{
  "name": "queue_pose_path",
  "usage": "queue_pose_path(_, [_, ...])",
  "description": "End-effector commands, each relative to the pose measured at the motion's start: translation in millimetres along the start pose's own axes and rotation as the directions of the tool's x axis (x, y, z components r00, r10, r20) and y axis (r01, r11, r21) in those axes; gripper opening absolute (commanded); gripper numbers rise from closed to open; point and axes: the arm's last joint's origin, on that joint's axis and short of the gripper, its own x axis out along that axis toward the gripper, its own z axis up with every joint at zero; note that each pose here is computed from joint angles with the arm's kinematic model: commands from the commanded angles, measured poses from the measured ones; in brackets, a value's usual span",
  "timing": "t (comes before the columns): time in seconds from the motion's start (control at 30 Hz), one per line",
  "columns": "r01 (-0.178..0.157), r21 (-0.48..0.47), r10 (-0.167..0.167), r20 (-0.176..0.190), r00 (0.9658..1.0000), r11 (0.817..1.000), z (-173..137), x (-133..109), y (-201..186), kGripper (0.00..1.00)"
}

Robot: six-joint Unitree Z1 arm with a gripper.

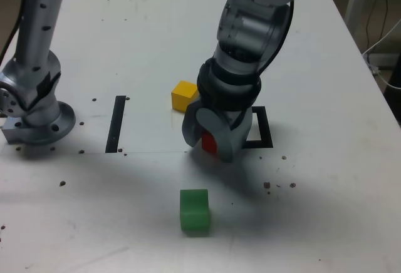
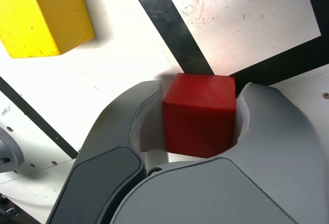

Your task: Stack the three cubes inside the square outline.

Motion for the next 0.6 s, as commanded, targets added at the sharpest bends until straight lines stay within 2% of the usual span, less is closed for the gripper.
queue_pose_path(0.0, [0.002,-0.013,-0.002,0.001,1.0000,1.000,-1,-3,1,0.24])
queue_pose_path(0.1, [0.003,-0.055,-0.003,0.001,1.0000,0.998,-2,-11,2,0.24])
queue_pose_path(0.23, [0.007,-0.168,-0.007,0.005,1.0000,0.986,-7,-29,8,0.24])
queue_pose_path(0.33, [0.036,-0.247,-0.031,0.023,0.9992,0.968,-8,-38,17,0.24])
queue_pose_path(0.4, [0.071,-0.287,-0.061,0.044,0.9972,0.955,-6,-42,23,0.24])
queue_pose_path(0.5, [0.126,-0.324,-0.108,0.072,0.9915,0.938,-3,-42,33,0.24])
queue_pose_path(0.57, [0.147,-0.339,-0.126,0.083,0.9885,0.929,0,-41,39,0.24])
